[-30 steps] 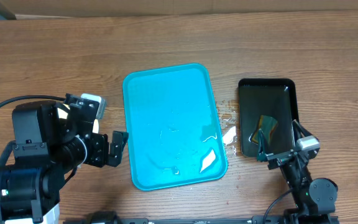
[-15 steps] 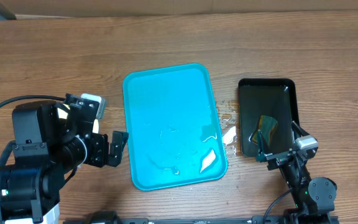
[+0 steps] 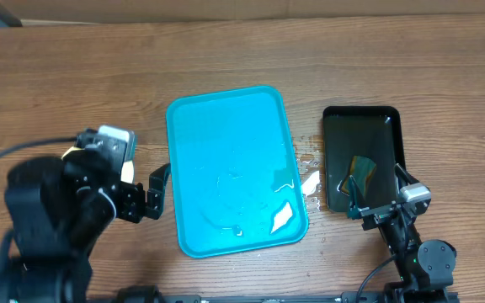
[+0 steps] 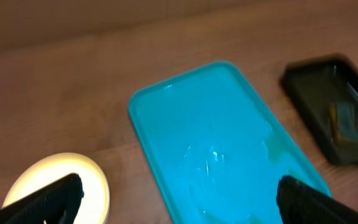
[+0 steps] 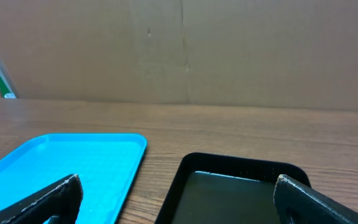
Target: Clean dirty plates on tray and stack at the side
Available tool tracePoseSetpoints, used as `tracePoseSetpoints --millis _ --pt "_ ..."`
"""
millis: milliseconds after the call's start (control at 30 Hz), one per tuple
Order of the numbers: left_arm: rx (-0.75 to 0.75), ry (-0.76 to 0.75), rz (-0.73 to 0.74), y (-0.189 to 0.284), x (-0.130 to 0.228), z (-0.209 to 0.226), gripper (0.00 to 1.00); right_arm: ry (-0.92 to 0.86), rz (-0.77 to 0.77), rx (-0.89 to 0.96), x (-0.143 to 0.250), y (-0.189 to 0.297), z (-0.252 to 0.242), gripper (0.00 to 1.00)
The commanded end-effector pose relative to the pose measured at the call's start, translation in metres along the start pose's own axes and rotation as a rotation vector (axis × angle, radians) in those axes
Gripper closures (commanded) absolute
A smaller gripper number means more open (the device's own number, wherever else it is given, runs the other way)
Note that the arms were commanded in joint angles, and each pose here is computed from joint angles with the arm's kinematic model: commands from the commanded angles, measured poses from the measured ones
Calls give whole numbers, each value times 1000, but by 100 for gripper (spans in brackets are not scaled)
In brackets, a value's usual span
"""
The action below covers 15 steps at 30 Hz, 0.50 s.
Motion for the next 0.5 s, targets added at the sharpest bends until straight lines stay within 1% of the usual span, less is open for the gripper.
tracePoseSetpoints --millis 0,267,333,467 --pt "60 10 -121 -7 9 -6 0 1 0 -3 3 0 1 0" --pt "130 23 -409 -26 35 -8 0 1 0 -3 3 0 1 0" --pt "141 21 -481 -29 47 -7 0 1 0 -3 3 0 1 0" --pt "131 -2 -566 -31 63 -4 0 1 0 -3 3 0 1 0"
Point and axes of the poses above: each gripper's point midway between its finger pads, its own y axis back along the fingers, its own z axis along the line the jaws close on, x = y × z, the point moved 5 cm from there along y, back along the fingers, and after that the axes turned 9 degrees about y, right-handed, at the moved point
